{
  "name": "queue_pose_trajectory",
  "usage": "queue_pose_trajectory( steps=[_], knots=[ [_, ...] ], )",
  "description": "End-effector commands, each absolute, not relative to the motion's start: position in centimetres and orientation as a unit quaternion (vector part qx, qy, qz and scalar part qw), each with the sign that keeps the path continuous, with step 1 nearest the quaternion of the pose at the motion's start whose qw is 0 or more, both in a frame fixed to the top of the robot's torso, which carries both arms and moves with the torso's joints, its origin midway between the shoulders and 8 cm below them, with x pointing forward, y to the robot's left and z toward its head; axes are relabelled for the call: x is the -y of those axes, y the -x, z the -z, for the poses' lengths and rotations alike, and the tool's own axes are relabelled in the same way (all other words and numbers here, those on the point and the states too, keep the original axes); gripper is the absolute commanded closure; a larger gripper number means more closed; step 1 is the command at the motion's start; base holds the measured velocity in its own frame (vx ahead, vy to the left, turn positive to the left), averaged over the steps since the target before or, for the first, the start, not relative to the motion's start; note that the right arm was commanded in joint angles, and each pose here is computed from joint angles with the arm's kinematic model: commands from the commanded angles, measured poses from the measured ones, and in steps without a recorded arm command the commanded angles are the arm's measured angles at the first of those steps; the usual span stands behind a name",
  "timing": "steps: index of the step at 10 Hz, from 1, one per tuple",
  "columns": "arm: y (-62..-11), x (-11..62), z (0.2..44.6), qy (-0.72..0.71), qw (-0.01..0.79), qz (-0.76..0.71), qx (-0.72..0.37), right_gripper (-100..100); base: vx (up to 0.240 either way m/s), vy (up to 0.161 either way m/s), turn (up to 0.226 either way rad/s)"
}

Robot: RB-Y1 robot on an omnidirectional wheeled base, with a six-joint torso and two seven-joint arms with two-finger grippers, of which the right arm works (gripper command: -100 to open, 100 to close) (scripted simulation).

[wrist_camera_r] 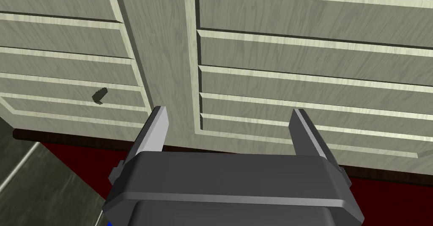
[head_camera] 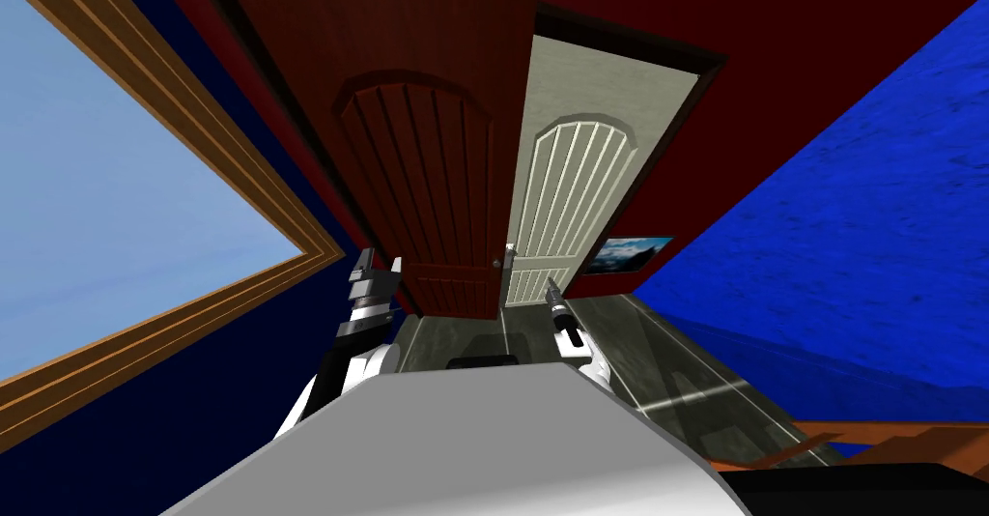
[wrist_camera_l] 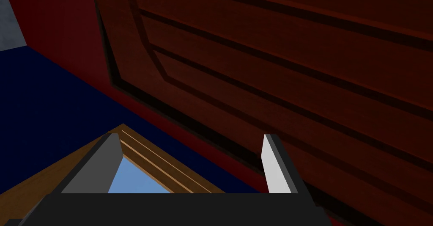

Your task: Pull the door open

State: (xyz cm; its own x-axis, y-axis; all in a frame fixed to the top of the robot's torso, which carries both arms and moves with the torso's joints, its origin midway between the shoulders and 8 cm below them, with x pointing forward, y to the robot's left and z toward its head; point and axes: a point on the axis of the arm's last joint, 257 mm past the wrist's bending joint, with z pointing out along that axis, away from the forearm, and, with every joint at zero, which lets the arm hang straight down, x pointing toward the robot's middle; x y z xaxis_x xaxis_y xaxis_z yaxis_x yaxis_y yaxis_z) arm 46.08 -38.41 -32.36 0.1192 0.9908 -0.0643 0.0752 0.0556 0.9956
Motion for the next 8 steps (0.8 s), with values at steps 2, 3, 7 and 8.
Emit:
queue_pose_trajectory(
  steps=[2, 3, 7, 8],
  knots=[
    [-44.8, 42.4, 32.3, -0.545, 0.541, -0.407, -0.494, -100, -0.082, -0.011, 0.019],
    [-44.4, 43.9, 32.3, -0.55, 0.546, -0.397, -0.491, -100, -0.051, -0.005, 0.046],
    [-43.4, 48.5, 32.1, -0.566, 0.565, -0.369, -0.475, -100, 0.009, 0.002, 0.094],
    [-43.4, 49.1, 32.0, -0.568, 0.567, -0.366, -0.471, -100, 0.075, 0.013, 0.137]
  ],
)
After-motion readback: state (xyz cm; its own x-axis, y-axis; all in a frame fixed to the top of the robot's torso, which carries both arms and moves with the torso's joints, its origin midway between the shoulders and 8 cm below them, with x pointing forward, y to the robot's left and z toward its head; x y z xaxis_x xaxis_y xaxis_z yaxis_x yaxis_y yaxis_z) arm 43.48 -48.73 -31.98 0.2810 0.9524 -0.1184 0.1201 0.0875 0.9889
